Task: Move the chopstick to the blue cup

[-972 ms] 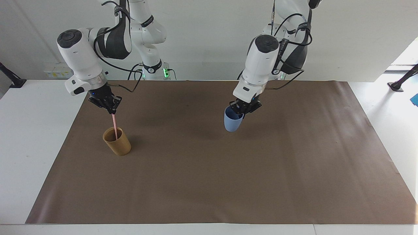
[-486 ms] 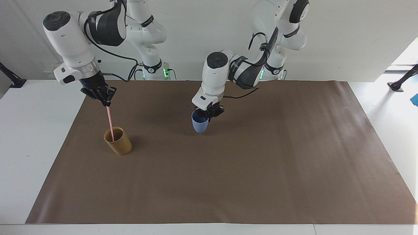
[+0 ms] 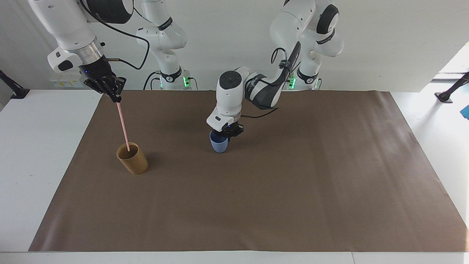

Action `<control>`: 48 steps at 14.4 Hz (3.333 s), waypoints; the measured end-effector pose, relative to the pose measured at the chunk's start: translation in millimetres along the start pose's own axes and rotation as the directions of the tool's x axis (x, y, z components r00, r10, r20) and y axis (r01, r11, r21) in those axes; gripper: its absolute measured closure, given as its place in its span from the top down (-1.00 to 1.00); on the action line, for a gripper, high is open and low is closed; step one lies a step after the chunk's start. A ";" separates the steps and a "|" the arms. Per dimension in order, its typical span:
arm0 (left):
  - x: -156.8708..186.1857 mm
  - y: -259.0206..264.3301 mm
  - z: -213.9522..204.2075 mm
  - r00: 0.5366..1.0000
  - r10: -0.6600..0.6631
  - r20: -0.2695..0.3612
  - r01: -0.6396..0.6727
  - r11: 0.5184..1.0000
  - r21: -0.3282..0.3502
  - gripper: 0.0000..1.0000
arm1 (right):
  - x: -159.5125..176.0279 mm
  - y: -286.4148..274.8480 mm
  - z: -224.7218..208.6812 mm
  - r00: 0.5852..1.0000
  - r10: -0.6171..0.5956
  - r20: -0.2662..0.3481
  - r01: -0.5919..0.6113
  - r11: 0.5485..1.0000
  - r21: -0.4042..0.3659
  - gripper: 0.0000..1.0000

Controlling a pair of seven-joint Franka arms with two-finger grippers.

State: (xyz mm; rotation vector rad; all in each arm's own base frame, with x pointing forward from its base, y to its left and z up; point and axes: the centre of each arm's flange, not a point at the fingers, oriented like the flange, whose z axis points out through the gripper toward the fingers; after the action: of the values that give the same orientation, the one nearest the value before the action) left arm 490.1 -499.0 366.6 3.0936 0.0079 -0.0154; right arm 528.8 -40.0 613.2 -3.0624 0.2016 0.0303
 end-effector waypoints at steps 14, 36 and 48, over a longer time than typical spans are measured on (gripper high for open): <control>61.9 -173.7 -191.7 0.991 -0.088 -0.103 0.090 0.996 0.019 1.00 | -26.4 -138.2 3.4 0.952 0.264 0.157 -0.294 0.930 0.219 -0.81; 43.1 -427.5 -300.4 0.986 0.164 -0.008 -0.163 0.985 0.062 1.00 | -39.2 -263.4 142.1 0.921 0.344 0.182 -0.371 0.917 0.148 -0.27; 27.8 -441.7 -318.3 0.992 0.126 -0.022 -0.127 0.992 -0.028 1.00 | 4.0 -189.1 55.5 0.960 0.257 -0.115 -0.247 0.964 0.097 1.00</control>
State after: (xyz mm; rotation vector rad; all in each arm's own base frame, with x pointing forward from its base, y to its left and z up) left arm 518.7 -42.5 663.1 3.0582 -0.1854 0.0201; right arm 556.8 150.6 571.2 -2.9376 0.5851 -0.1547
